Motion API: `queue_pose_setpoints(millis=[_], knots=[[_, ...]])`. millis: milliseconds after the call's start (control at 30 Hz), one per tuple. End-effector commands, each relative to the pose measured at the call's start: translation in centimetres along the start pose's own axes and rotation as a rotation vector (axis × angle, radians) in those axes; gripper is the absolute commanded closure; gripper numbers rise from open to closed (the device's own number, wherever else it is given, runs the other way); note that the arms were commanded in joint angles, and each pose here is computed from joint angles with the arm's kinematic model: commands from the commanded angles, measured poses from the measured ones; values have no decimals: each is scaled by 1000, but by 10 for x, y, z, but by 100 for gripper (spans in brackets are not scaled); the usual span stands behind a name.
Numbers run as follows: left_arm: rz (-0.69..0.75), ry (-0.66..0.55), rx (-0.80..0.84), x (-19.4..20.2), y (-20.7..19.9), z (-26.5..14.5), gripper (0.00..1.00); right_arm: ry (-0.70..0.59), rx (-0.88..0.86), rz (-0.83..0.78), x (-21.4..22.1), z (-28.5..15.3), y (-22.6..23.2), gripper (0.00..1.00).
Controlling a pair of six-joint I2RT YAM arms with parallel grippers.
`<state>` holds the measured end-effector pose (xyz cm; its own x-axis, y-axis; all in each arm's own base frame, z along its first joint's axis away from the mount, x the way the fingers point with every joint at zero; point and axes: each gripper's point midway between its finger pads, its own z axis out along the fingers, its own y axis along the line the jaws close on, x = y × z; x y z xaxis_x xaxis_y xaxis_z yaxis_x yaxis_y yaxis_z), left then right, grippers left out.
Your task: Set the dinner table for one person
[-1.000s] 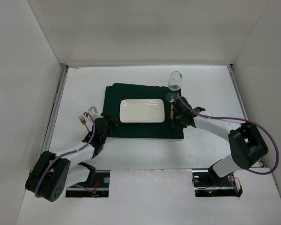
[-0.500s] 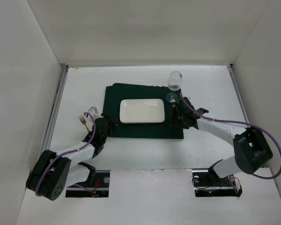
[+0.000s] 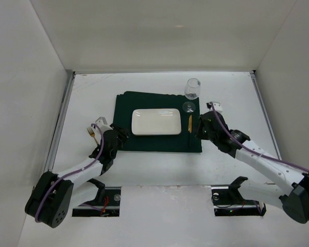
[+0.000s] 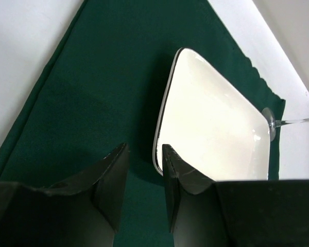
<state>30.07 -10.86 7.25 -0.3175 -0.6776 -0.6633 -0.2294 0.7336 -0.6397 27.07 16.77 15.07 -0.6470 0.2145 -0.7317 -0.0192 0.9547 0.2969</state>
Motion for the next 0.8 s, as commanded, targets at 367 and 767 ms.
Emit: queue_pose_setpoints(millis=[367,767], knots=[[120,-82,-170,-60,8,-42,64,-341,-124,-49,-56,-29,61,89],[219,-17,-510,-79,78,-105,47,-408,-228,-20,-38,-30,66,86]])
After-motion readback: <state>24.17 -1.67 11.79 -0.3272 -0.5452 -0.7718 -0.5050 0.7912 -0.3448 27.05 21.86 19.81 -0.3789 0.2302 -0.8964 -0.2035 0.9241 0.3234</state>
